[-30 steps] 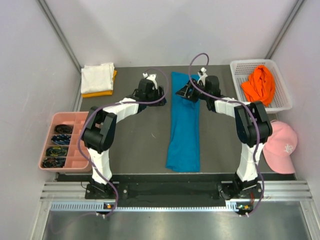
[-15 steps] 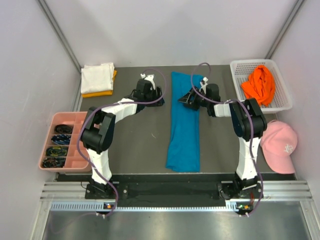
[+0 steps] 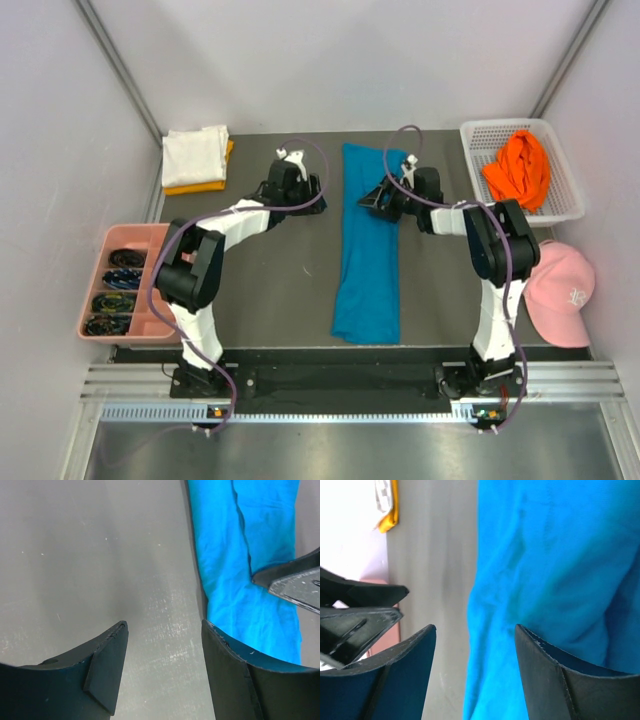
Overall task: Fold and stack the t-shirts
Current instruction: Grab the bottom of the folded rectangular tshirt with both arms
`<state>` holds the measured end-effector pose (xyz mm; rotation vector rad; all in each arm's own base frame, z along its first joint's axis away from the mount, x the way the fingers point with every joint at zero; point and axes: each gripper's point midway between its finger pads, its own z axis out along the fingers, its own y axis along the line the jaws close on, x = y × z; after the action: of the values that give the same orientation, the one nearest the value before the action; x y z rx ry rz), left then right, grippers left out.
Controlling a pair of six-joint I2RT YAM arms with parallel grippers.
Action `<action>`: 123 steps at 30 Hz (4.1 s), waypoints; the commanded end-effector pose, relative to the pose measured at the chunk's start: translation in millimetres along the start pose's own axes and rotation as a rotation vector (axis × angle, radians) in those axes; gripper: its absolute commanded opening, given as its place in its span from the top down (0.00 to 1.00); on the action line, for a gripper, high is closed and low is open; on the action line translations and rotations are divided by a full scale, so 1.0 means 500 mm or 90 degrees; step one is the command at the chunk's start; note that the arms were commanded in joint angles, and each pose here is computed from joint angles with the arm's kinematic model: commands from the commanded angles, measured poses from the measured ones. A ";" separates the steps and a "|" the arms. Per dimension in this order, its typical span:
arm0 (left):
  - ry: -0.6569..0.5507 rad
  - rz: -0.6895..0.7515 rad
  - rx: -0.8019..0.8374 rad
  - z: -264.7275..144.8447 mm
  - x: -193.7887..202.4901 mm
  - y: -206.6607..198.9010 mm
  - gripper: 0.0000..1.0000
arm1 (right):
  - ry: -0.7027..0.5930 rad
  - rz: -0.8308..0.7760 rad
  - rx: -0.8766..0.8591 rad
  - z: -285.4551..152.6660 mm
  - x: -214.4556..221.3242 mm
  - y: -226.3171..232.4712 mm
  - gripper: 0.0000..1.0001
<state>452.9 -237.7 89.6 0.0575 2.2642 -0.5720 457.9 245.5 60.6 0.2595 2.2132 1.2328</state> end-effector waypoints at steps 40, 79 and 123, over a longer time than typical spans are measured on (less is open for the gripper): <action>0.167 -0.019 0.078 -0.298 0.401 -0.102 0.36 | 0.047 -0.005 0.302 -0.503 0.422 -0.039 0.35; 0.265 -0.025 0.180 -0.341 0.552 -0.201 0.43 | 0.149 -0.004 0.305 -0.447 0.533 -0.045 0.48; 0.137 0.023 0.202 -0.329 0.397 -0.289 1.00 | 0.042 -0.067 0.274 -0.471 0.437 0.050 1.00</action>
<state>143.6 -313.3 58.2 0.3198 2.5102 -0.9594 124.5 184.0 59.7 0.3053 2.5911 0.7355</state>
